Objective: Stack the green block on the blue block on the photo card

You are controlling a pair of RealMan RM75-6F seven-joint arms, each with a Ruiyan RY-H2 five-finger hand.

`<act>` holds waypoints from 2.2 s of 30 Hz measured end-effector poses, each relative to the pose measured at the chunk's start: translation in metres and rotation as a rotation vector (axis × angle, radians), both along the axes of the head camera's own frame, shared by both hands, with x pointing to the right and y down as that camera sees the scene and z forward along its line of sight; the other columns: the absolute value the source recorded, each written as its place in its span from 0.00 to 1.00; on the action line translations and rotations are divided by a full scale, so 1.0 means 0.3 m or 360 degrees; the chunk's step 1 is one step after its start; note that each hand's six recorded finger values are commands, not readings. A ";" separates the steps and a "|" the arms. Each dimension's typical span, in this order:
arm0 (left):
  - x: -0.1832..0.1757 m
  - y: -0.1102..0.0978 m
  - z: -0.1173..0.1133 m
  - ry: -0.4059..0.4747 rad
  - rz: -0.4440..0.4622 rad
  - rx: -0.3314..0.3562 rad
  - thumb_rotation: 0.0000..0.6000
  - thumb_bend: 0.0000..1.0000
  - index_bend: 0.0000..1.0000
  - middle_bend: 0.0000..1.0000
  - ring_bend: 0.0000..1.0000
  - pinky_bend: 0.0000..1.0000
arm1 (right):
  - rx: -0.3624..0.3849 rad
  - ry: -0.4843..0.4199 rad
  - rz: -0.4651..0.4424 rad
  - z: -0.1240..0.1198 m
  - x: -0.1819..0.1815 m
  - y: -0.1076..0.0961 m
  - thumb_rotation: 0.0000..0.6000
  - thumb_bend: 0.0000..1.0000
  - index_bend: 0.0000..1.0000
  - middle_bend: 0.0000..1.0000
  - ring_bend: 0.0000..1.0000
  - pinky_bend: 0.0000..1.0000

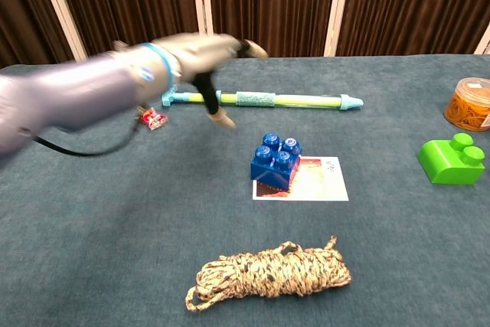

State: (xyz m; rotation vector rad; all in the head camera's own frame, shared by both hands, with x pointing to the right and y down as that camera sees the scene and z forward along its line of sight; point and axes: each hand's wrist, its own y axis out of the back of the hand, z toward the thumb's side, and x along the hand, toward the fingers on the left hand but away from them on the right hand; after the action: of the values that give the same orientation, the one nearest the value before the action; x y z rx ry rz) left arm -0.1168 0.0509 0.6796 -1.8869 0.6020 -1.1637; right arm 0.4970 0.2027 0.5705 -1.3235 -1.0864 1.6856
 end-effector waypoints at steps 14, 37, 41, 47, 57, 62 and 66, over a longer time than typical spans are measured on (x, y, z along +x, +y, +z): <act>-0.662 0.060 -0.217 -0.0164 -0.0451 0.0313 1.00 0.00 0.00 0.00 0.00 0.00 | -0.0185 -0.0121 -0.0099 0.092 -0.099 -0.008 1.00 0.00 0.03 0.00 0.00 0.00; -0.978 0.315 -0.273 -0.0273 -0.0667 0.0222 1.00 0.00 0.00 0.00 0.00 0.00 | -0.0676 -0.0309 -0.0483 0.434 -0.586 -0.287 1.00 0.00 0.02 0.13 0.03 0.19; -1.004 0.315 -0.274 -0.0292 -0.0677 0.0214 1.00 0.00 0.00 0.00 0.00 0.00 | -0.0708 -0.0243 -0.0462 0.465 -0.607 -0.290 1.00 0.00 0.06 0.17 0.07 0.25; -1.028 0.313 -0.279 -0.0297 -0.0686 0.0201 1.00 0.00 0.00 0.00 0.00 0.00 | -0.0701 -0.0119 -0.0426 0.483 -0.604 -0.286 1.00 0.00 0.12 0.26 0.19 0.36; -1.012 0.310 -0.259 -0.0297 -0.0645 0.0164 1.00 0.00 0.00 0.00 0.00 0.00 | -0.0645 -0.0031 -0.0370 0.491 -0.577 -0.282 1.00 0.06 0.21 0.32 0.23 0.41; -0.999 0.304 -0.252 -0.0304 -0.0617 0.0162 1.00 0.00 0.00 0.00 0.00 0.00 | -0.0668 -0.0013 -0.0361 0.500 -0.561 -0.275 1.00 0.09 0.23 0.36 0.26 0.44; -0.998 0.302 -0.250 -0.0305 -0.0615 0.0159 1.00 0.00 0.00 0.00 0.00 0.00 | -0.0682 0.0000 -0.0369 0.504 -0.556 -0.271 1.00 0.19 0.32 0.48 0.37 0.53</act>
State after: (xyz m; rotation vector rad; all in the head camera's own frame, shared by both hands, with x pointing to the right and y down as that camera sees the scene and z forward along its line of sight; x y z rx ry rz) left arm -0.4161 0.1413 0.6045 -1.5927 0.9252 -1.5097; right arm 0.3302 0.1215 0.7218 -1.6414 -0.5570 1.7978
